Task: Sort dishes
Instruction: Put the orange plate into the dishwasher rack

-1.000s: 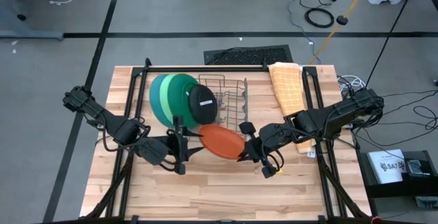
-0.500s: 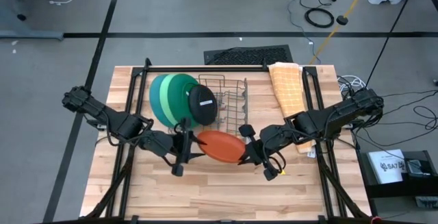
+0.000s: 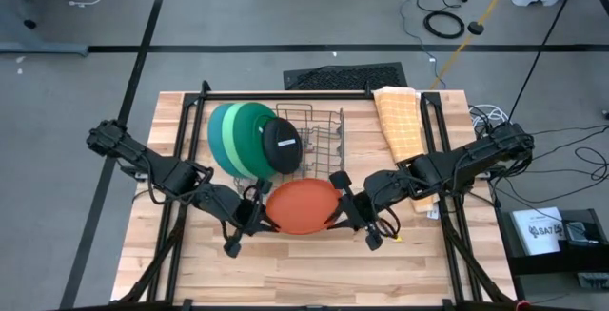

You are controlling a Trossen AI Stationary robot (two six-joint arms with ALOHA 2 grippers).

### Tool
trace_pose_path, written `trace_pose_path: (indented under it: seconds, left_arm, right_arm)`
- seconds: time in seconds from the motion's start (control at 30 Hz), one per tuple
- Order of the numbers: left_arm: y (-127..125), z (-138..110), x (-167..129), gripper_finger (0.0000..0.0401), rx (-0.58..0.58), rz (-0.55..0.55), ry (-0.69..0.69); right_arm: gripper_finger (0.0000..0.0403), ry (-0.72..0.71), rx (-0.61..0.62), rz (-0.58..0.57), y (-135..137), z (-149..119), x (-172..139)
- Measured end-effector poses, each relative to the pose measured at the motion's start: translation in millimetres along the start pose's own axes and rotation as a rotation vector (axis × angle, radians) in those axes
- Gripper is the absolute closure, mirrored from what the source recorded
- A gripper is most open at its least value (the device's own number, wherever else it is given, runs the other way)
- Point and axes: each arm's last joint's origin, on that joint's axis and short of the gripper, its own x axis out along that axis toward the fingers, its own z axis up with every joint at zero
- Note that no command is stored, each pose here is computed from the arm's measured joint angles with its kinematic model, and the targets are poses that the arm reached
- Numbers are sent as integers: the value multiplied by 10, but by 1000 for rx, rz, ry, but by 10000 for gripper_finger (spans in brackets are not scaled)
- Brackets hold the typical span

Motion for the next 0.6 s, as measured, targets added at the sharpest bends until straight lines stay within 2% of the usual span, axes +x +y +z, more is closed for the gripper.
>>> trace_pose_path:
  seconds: [0.4,0.6]
  left_arm:
    - [-1,-28,5,390,-17,-34,23]
    - [-2,-35,5,390,-43,-64,27]
  right_arm:
    - [208,-126,-82,-92,-38,133,-10]
    - [178,-213,-171,-176,-59,245,-112]
